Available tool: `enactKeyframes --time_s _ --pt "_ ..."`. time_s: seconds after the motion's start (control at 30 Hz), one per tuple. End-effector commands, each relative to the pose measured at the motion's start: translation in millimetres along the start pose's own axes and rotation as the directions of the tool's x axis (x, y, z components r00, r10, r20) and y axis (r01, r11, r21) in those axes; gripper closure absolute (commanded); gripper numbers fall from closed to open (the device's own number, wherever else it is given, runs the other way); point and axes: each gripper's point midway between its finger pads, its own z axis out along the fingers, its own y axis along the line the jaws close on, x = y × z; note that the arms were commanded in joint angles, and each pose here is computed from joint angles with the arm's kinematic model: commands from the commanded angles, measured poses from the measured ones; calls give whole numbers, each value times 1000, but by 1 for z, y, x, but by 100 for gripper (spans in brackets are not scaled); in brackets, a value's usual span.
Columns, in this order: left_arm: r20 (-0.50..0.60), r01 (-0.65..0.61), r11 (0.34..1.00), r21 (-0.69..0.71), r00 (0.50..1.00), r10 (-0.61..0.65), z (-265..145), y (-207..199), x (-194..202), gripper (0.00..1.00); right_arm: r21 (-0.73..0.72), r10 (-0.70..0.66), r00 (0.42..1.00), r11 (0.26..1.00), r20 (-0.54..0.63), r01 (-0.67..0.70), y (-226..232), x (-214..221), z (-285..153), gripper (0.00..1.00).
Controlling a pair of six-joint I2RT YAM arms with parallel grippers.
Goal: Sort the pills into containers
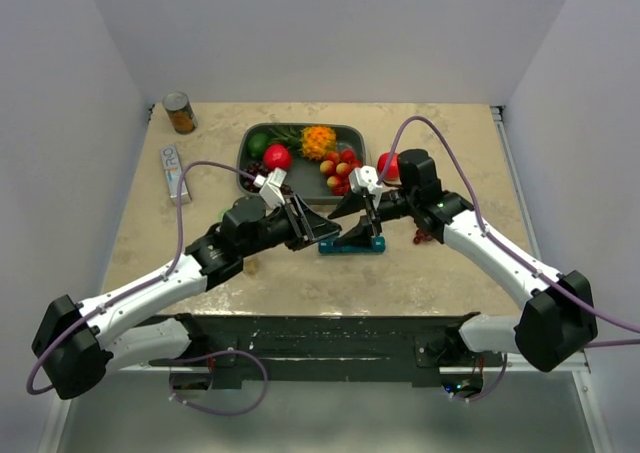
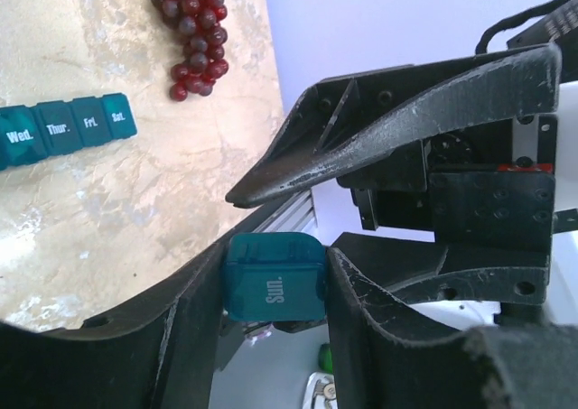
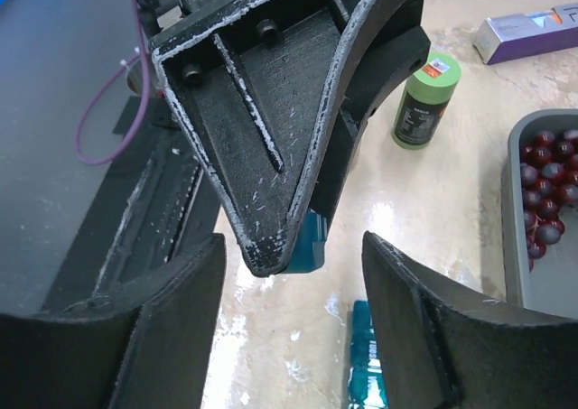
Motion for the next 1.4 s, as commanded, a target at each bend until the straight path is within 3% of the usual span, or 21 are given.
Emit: enactKeyframes --time_s 0.0,0.23,0.33,0.43,0.47,0.53,0.57,0.67,0.87,0.97,1.17,1.37 --pt "101 83 991 108 990 -94 -7 -26 -22 90 -31 -29 997 999 69 31 5 -31 -1 37" --pt "91 147 975 165 982 -163 -8 -30 -20 90 -38 -3 996 999 92 6 3 -36 1 57" --pt "96 158 968 193 979 -179 -9 -34 -21 89 -47 17 995 999 93 -13 4 -34 2 58" --pt "94 161 962 219 978 -185 -11 -38 -22 88 -49 27 995 999 91 -23 5 -32 3 76" --pt "87 165 960 228 978 -189 -11 -40 -21 86 -52 28 995 998 92 -23 5 -31 2 78" --pt "88 160 954 252 978 -187 -13 -44 -21 77 -53 26 996 998 91 -21 6 -30 3 85" --pt "84 159 954 256 979 -186 -14 -44 -21 65 -53 24 996 998 91 -19 6 -30 3 87" --pt "77 150 952 267 981 -176 -16 -47 -19 45 -50 8 996 999 94 -3 5 -31 2 92" --pt "68 135 954 266 985 -159 -20 -45 -15 27 -51 -4 996 999 90 9 6 -31 2 94" --pt "67 134 957 259 985 -157 -21 -43 -14 29 -51 -10 996 999 90 15 7 -32 0 95" --pt "81 135 960 245 984 -159 -22 -40 -17 44 -53 -14 996 998 88 18 7 -32 1 96" --pt "75 134 958 252 985 -158 -22 -40 -18 74 -52 -18 996 998 85 22 8 -30 0 99"
